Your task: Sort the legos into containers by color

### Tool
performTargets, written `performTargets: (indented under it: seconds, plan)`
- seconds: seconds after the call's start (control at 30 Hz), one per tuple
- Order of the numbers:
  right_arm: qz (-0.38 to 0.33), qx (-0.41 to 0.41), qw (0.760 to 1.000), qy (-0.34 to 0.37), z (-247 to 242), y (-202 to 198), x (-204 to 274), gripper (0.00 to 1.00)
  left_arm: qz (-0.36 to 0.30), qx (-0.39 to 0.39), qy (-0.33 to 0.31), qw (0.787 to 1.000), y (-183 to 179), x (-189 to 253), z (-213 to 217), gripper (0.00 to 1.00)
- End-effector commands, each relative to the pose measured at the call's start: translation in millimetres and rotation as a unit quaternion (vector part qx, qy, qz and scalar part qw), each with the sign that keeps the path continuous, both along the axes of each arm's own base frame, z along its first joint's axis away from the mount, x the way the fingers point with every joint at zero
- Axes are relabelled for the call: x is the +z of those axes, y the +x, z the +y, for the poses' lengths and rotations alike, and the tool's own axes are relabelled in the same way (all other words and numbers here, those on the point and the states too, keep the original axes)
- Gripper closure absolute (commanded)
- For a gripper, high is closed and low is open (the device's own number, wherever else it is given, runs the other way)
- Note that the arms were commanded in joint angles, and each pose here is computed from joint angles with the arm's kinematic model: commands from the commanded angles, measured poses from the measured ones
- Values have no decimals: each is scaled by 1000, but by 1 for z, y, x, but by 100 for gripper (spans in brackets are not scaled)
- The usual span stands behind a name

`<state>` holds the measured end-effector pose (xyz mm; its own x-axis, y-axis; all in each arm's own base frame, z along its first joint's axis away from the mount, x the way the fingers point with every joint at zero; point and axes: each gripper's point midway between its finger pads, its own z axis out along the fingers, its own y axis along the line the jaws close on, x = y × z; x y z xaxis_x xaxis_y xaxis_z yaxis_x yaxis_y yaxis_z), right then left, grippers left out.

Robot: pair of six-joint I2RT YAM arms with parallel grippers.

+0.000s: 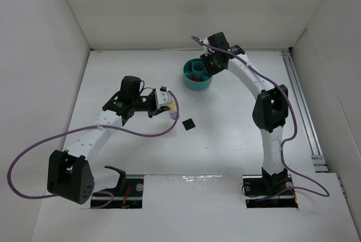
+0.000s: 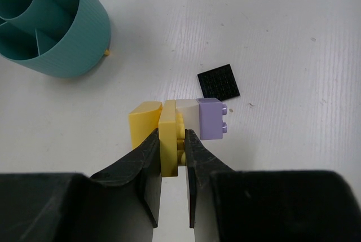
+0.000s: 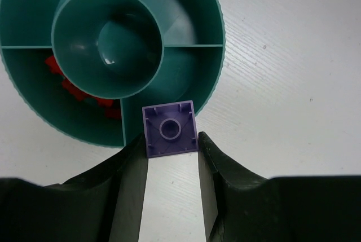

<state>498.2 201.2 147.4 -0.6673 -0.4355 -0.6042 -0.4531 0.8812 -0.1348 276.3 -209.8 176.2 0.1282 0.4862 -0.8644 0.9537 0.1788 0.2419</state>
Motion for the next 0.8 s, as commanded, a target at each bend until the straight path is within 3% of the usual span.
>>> performTargets:
  seconds: [0.0, 0.23, 0.47, 0.77]
  plan:
    - [-31, -5, 1000, -5, -2, 16, 16, 88, -28, -11, -21, 999, 8, 19, -4, 100]
    - [-44, -9, 999, 4, 1, 23, 23, 66, -28, -6, -21, 999, 11, 18, -2, 100]
    - [-55, -20, 998, 20, 4, 25, 32, 51, -24, -6, -27, 999, 13, 18, -5, 100]
    - [-62, -15, 996, 58, 12, 17, 47, 43, -23, -6, -27, 999, 18, 18, -6, 100]
